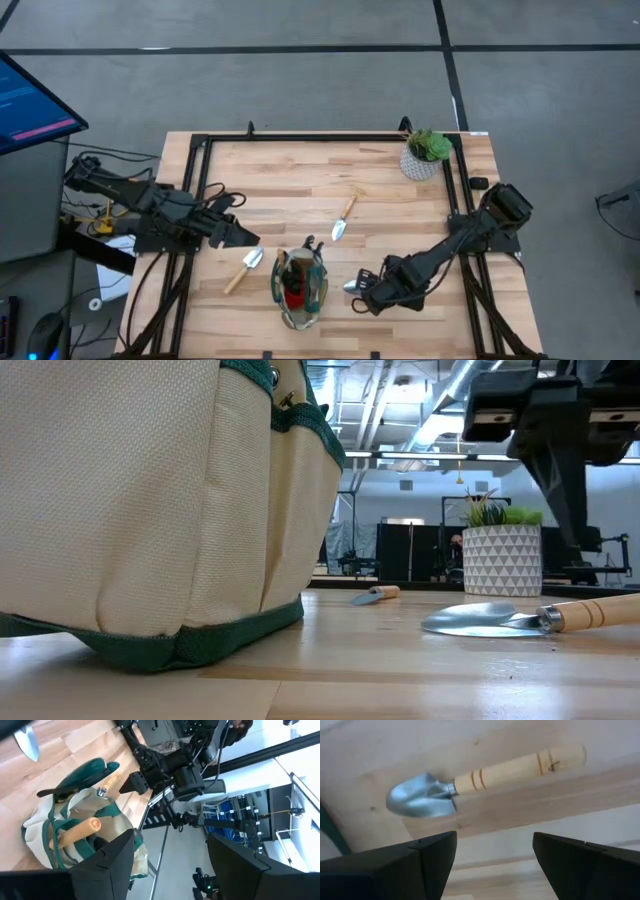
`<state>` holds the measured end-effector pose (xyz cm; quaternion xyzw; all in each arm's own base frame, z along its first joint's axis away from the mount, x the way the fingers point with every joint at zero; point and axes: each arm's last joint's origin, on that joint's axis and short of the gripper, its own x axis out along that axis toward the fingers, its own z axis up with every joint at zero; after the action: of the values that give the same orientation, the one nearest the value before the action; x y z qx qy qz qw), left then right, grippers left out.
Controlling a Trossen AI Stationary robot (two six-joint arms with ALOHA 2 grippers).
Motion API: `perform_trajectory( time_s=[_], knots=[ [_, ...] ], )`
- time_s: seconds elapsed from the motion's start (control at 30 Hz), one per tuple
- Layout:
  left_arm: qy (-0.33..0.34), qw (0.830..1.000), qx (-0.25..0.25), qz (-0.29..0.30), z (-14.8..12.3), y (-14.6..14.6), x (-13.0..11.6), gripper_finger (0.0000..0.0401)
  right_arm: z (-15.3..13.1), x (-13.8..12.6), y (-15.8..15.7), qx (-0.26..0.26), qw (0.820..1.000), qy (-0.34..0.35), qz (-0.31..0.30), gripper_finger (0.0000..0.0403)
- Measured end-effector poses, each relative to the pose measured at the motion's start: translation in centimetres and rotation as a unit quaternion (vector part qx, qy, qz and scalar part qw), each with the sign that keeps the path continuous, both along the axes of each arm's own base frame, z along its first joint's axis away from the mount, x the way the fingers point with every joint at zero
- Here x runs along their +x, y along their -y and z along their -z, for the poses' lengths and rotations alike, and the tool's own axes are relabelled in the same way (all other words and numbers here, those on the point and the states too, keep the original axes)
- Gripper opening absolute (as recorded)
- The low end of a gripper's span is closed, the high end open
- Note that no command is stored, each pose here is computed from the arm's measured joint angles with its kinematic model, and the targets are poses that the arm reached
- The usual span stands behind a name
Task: Pick & Place Garden tools in Gardening bag
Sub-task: Put the brown trowel into the gardening bag
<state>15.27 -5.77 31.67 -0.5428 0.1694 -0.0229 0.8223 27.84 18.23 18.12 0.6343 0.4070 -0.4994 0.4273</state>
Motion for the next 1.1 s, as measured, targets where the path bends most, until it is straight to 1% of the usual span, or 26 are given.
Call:
perform_trajectory(
  time_s=[0.17, 0.27, 0.33, 0.4, 0.47, 0.5, 0.53, 0.57, 0.6, 0.63, 0.67, 0.7, 0.77, 0.87, 0.93, 1.0, 1.1],
  knots=[
    [0.025, 0.999, -0.010, -0.022, -0.7, -1.0, -0.5, 0.0218, 0.1, 0.9, 2.9, -0.015, 0.999, -0.032, 0.042, 0.0255],
    [0.050, 0.998, -0.007, -0.022, -1.3, -1.7, -1.4, 0.0218, 0.2, 0.9, 3.9, -0.017, 0.997, -0.064, 0.039, 0.0255],
    [0.070, 0.997, 0.007, -0.028, -1.7, -2.2, -2.1, 0.0218, 0.1, 0.6, 4.2, -0.004, 0.996, -0.088, 0.009, 0.0255],
    [0.086, 0.995, 0.013, -0.039, -2.1, -2.7, -2.7, 0.0218, -0.3, 0.4, 4.4, 0.019, 0.995, -0.095, -0.035, 0.0255],
    [0.100, 0.994, 0.017, -0.051, -2.4, -3.1, -3.2, 0.0218, -1.1, 0.5, 4.3, 0.042, 0.991, -0.065, -0.112, 0.0255],
    [0.106, 0.993, 0.020, -0.055, -2.5, -3.3, -3.4, 0.0218, -1.4, 0.5, 4.1, 0.045, 0.985, -0.045, -0.163, 0.0255],
    [0.111, 0.992, 0.025, -0.060, -2.6, -3.5, -3.7, 0.0218, -1.6, 0.6, 3.8, 0.044, 0.975, -0.021, -0.217, 0.0255],
    [0.116, 0.991, 0.030, -0.063, -2.6, -3.6, -3.8, 0.0218, -1.7, 0.7, 3.3, 0.041, 0.961, 0.005, -0.274, 0.0255],
    [0.120, 0.990, 0.032, -0.066, -2.7, -3.7, -4.0, 0.0218, -1.7, 0.8, 2.8, 0.035, 0.941, 0.031, -0.334, 0.0255],
    [0.122, 0.990, 0.032, -0.069, -2.8, -3.8, -4.1, 0.0218, -1.8, 0.8, 2.3, 0.029, 0.918, 0.051, -0.391, 0.0255],
    [0.125, 0.989, 0.031, -0.070, -2.8, -3.9, -4.2, 0.0218, -1.9, 0.6, 2.0, 0.022, 0.898, 0.061, -0.434, 0.0255],
    [0.127, 0.989, 0.031, -0.071, -2.9, -3.9, -4.3, 0.0218, -1.9, 0.4, 1.7, 0.017, 0.882, 0.065, -0.466, 0.0255],
    [0.127, 0.989, 0.031, -0.073, -2.9, -4.0, -4.3, 0.0218, -1.8, 0.2, 1.7, 0.005, 0.857, 0.066, -0.511, 0.0255],
    [0.127, 0.989, 0.032, -0.073, -2.8, -4.0, -4.3, 0.0218, -1.8, 0.5, 2.4, -0.011, 0.828, 0.071, -0.557, 0.0255],
    [0.127, 0.989, 0.032, -0.074, -2.9, -4.0, -4.3, 0.0218, -1.8, 0.7, 2.8, -0.019, 0.803, 0.079, -0.591, 0.0255],
    [0.129, 0.988, 0.030, -0.074, -2.9, -4.0, -4.3, 0.0218, -1.8, 0.9, 3.1, -0.022, 0.771, 0.086, -0.631, 0.0255],
    [0.136, 0.987, 0.027, -0.076, -3.0, -4.0, -4.3, 0.0218, -1.8, 0.6, 3.3, -0.024, 0.716, 0.089, -0.693, 0.0255]
  ],
)
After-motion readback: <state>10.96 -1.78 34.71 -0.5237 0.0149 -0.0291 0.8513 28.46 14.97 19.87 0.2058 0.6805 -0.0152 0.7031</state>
